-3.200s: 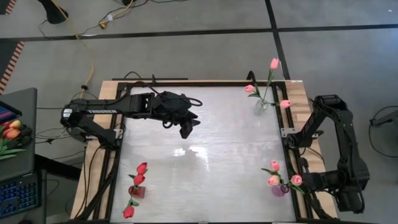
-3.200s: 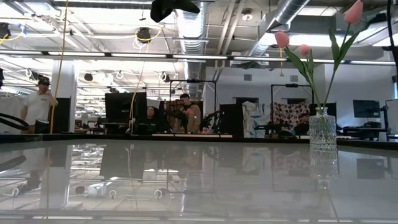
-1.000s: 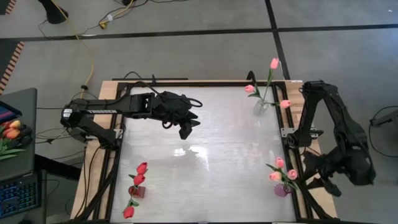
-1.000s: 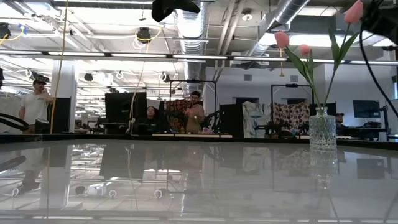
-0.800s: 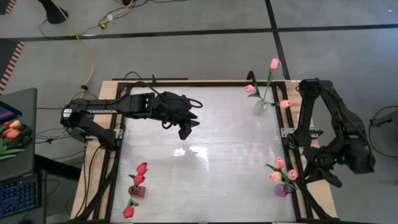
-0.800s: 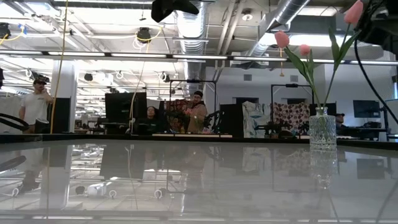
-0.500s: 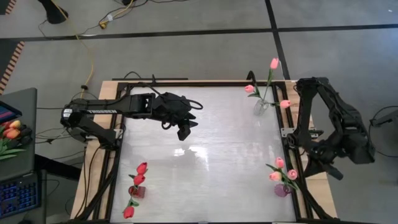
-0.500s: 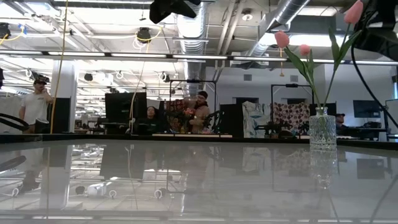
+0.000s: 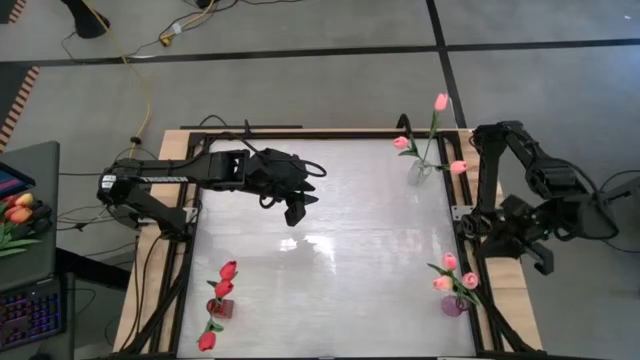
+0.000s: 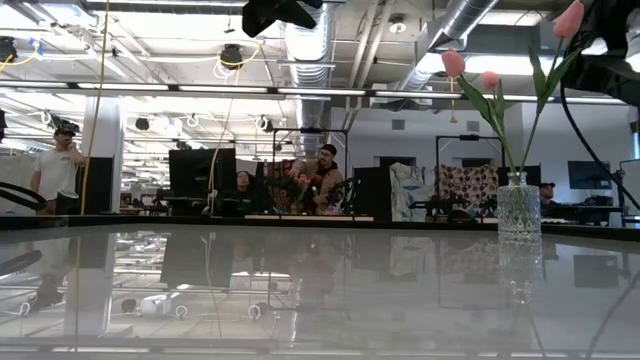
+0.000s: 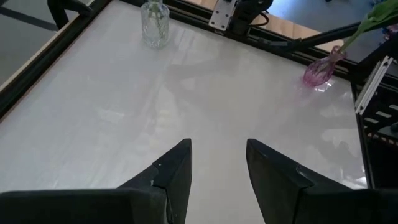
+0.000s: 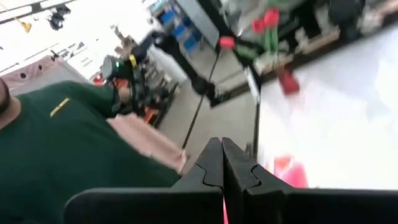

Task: Sort flowers into vase by color
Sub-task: Return to Home Position

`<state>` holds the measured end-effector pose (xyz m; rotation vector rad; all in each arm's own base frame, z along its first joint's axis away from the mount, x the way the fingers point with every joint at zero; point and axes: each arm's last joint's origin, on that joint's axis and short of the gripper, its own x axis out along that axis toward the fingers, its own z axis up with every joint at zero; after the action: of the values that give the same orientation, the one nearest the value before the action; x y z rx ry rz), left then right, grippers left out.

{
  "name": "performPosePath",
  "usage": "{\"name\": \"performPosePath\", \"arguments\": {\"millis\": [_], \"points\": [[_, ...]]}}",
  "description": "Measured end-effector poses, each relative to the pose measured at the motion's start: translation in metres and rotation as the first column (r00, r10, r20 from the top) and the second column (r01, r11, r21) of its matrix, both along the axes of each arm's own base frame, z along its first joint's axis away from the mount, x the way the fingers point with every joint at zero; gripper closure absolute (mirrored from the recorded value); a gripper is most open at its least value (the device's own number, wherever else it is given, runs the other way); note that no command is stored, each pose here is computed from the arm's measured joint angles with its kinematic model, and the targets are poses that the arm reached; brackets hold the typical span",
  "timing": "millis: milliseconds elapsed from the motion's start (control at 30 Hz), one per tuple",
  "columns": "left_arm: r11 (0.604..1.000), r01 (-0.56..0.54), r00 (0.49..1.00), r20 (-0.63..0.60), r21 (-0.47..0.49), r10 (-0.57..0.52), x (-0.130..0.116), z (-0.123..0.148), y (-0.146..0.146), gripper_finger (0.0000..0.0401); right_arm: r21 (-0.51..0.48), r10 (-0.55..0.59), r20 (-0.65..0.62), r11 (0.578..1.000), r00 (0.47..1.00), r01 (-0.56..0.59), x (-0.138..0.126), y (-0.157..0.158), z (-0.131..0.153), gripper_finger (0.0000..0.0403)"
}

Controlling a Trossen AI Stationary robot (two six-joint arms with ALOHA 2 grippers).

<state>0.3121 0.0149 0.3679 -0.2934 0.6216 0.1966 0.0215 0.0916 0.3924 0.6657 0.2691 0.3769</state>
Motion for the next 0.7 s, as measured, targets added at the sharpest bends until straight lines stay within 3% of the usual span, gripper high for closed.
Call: {"name": "performPosePath", "arguments": {"millis": [167, 333, 700], "points": [[1.0, 0.003, 1.0, 0.0, 0.0, -0.003, 0.0, 0.0, 0.0, 0.0262, -0.076, -0.105, 0.083, 0.991, 0.991, 0.112, 0.003, 0.001, 0.004, 0.0387], [1.0, 0.022, 1.0, -0.001, 0.006, -0.022, 0.0, 0.0, -0.002, 0.0262, -0.146, -0.241, 0.117, 0.955, 0.963, 0.257, 0.011, 0.0, -0.001, 0.0387], [0.994, 0.097, 0.995, -0.008, 0.057, -0.097, 0.0, 0.0, -0.014, 0.0262, -0.149, -0.384, 0.053, 0.91, 0.922, 0.388, 0.036, -0.003, -0.014, 0.0387]]}}
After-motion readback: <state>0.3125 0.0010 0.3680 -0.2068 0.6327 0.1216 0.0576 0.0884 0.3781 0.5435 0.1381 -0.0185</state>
